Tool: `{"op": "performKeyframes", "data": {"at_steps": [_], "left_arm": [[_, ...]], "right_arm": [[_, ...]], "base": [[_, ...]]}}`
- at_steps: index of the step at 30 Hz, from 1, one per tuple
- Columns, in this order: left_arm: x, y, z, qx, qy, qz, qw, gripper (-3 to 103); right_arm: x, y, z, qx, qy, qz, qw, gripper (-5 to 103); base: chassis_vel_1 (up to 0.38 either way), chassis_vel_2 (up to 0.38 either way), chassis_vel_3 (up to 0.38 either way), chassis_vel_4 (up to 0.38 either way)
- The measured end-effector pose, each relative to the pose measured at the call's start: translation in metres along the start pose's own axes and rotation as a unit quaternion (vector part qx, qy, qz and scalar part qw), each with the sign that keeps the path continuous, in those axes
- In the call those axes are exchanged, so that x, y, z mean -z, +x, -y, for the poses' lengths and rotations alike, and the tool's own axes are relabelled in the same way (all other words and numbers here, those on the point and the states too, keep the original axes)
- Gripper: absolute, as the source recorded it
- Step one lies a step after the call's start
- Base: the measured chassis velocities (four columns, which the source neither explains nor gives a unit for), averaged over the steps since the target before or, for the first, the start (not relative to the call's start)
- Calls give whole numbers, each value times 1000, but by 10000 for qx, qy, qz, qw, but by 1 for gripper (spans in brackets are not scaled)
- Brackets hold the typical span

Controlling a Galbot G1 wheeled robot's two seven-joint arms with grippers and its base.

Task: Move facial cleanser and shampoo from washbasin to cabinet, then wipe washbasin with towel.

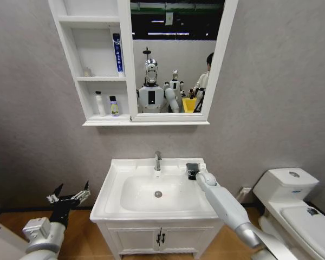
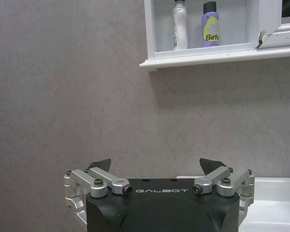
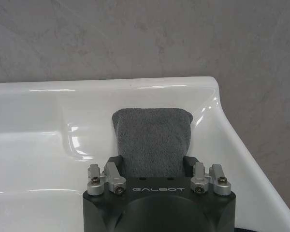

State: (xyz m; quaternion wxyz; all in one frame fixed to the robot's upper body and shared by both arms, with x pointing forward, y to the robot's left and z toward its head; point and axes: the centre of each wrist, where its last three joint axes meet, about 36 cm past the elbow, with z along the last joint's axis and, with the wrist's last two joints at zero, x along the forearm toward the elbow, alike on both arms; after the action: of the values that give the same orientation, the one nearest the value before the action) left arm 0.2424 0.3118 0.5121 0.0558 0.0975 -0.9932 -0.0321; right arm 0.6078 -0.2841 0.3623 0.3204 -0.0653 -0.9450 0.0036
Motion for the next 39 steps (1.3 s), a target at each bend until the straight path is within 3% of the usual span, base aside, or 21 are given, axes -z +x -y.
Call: {"op": "performKeyframes", "data": {"at_steps": [4, 7, 11, 12, 14, 17, 25, 28, 39], "left_arm": [[0, 0, 0, 0, 0, 0, 10000, 100], [0, 0, 0, 0, 0, 0, 10000, 100], [0, 0, 0, 0, 0, 0, 10000, 100], [0, 0, 0, 0, 0, 0, 10000, 100], [0, 0, 0, 0, 0, 0, 10000, 100], [0, 0, 0, 0, 0, 0, 10000, 100], [0, 0, 0, 0, 0, 0, 10000, 100], [0, 0, 0, 0, 0, 0, 10000, 100], [0, 0, 0, 0, 0, 0, 10000, 100]], "right_arm": [[-2, 0, -1, -9, -8, 5, 10000, 56], [-5, 2, -3, -33, -24, 17, 10000, 39], [-6, 2, -2, -50, -32, 22, 10000, 33], [-6, 4, -1, -79, -46, 33, 10000, 23], [-5, 7, 0, -119, -97, 62, 9999, 13], [1, 17, -7, -194, -222, 110, 9995, 8], [13, 70, -38, -154, -167, 71, 9997, 8], [9, 92, -60, -158, -117, -169, 9997, 8], [-33, 92, -91, -120, 102, -590, 9981, 8]], "base": [[0, 0, 0, 0], [0, 0, 0, 0], [0, 0, 0, 0], [0, 0, 0, 0], [0, 0, 0, 0], [0, 0, 0, 0], [0, 0, 0, 0], [0, 0, 0, 0], [0, 0, 0, 0]]}}
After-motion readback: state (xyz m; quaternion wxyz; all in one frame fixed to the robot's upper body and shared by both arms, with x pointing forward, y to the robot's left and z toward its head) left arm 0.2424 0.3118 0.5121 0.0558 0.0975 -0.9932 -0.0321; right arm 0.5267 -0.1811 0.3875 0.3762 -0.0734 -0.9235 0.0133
